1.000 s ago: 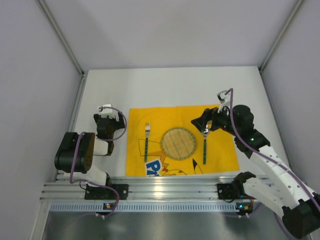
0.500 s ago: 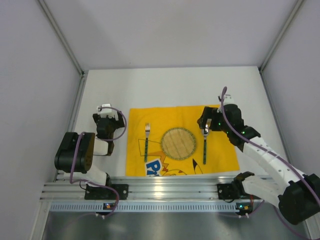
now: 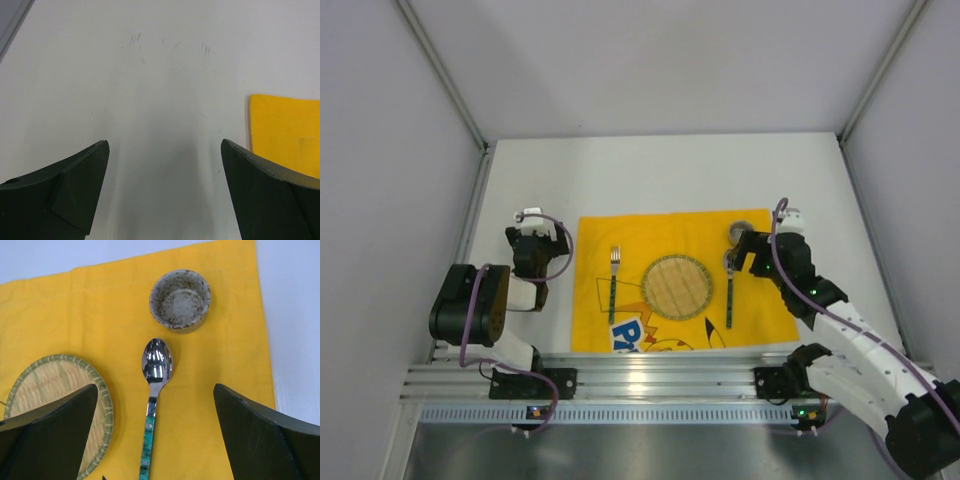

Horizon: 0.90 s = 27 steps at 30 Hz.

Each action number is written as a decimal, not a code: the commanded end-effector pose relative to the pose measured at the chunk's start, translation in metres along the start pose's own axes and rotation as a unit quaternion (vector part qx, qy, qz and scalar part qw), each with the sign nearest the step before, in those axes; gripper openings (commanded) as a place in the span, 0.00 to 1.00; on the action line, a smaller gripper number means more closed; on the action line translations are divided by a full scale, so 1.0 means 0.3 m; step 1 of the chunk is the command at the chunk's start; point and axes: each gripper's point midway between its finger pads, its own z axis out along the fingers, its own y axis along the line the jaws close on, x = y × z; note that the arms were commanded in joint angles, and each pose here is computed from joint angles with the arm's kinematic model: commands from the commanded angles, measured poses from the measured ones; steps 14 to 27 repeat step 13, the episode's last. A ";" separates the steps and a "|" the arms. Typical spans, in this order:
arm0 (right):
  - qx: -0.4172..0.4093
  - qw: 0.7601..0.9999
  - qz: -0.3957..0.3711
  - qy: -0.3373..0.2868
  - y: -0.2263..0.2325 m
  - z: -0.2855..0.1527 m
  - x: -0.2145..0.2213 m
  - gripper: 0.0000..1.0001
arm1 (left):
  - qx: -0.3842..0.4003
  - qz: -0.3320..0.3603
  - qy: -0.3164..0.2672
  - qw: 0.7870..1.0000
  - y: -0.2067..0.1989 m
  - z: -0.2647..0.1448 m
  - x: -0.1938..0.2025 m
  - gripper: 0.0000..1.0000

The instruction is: Set the dinner table for one person

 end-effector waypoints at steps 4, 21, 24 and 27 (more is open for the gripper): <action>0.040 0.998 -0.019 -0.048 -0.008 0.041 -0.126 1.00 | -0.001 -0.010 -0.043 0.999 -0.002 0.007 -0.074 0.99; -0.017 0.996 -0.026 -0.079 0.061 0.009 -0.184 1.00 | 0.000 -0.010 -0.043 0.999 -0.003 0.009 -0.074 0.99; -0.017 0.996 -0.026 -0.079 0.061 0.009 -0.184 1.00 | 0.000 -0.010 -0.043 0.999 -0.003 0.009 -0.074 0.99; -0.017 0.996 -0.026 -0.079 0.061 0.009 -0.184 1.00 | 0.000 -0.010 -0.043 0.999 -0.003 0.009 -0.074 0.99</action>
